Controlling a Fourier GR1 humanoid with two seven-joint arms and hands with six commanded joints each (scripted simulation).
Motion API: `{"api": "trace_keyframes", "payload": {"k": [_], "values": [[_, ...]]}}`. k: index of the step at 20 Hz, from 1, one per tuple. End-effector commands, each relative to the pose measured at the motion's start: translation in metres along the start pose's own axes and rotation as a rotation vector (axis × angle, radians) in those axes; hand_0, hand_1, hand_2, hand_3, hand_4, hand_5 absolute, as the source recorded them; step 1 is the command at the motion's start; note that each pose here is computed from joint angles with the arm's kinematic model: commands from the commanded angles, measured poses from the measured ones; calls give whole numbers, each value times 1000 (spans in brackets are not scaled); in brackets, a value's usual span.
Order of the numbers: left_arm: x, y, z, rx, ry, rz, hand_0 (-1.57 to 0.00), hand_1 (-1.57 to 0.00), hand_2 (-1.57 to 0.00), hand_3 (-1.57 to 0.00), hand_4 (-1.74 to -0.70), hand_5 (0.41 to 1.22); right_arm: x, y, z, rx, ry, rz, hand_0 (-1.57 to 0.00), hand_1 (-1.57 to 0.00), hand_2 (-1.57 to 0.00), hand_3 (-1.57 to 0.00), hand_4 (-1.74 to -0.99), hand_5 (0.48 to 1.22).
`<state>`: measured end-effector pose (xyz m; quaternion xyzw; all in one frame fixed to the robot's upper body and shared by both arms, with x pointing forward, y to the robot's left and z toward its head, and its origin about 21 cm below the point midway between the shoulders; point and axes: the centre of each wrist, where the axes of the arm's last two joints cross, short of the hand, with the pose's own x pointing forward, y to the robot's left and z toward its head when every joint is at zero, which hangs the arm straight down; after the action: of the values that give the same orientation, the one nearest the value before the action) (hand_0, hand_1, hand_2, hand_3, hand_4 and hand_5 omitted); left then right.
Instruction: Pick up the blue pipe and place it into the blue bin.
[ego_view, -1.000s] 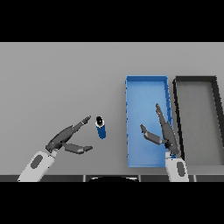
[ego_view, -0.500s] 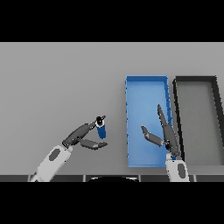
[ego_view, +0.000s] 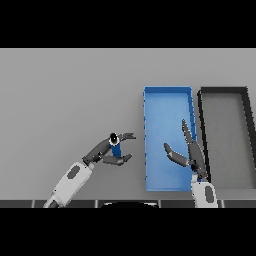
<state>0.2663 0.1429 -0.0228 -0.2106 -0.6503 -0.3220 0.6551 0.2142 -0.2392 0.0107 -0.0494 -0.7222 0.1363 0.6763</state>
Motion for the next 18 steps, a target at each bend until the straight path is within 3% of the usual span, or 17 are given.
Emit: {"api": "trace_keyframes", "payload": {"k": [1, 4, 7, 10, 14, 18], "values": [[1, -3, -3, 6, -5, 36, -289, -458, -539, -486, -1342, 765, 1, 3, -1, 4, -6, -2, 1, 1, 1, 1, -1199, 605], [-1, -11, -3, -7, 3, 23, -888, -999, -1035, -1009, -1526, 988, 1, 2, 0, 3, -14, -5, 1, 1, 1, 1, -1195, 604], [-4, -16, -4, -31, -48, 4, -1221, -1278, -1296, -1225, -1626, 1101, 5, -1, -4, -3, -10, 3, 1, 1, 1, 1, -1195, 603], [1, -19, -6, -6, -71, -5, -1392, -1421, -1430, -1351, -1680, 1160, 1, 3, -1, 13, -2, -6, 1, 1, 1, 1, -1192, 602], [25, -20, -9, 25, -194, 16, -1498, -1510, -1513, -1436, -1716, 1196, 1, 0, -2, -2, -14, 5, 1, 1, 1, 1, -1187, 605], [50, -27, -17, -15, -252, 23, -1541, -1546, -1547, -1469, -1731, 1211, 0, -1, 3, 2, -17, 23, 1, 1, 1, 1, -1164, 602]]}}
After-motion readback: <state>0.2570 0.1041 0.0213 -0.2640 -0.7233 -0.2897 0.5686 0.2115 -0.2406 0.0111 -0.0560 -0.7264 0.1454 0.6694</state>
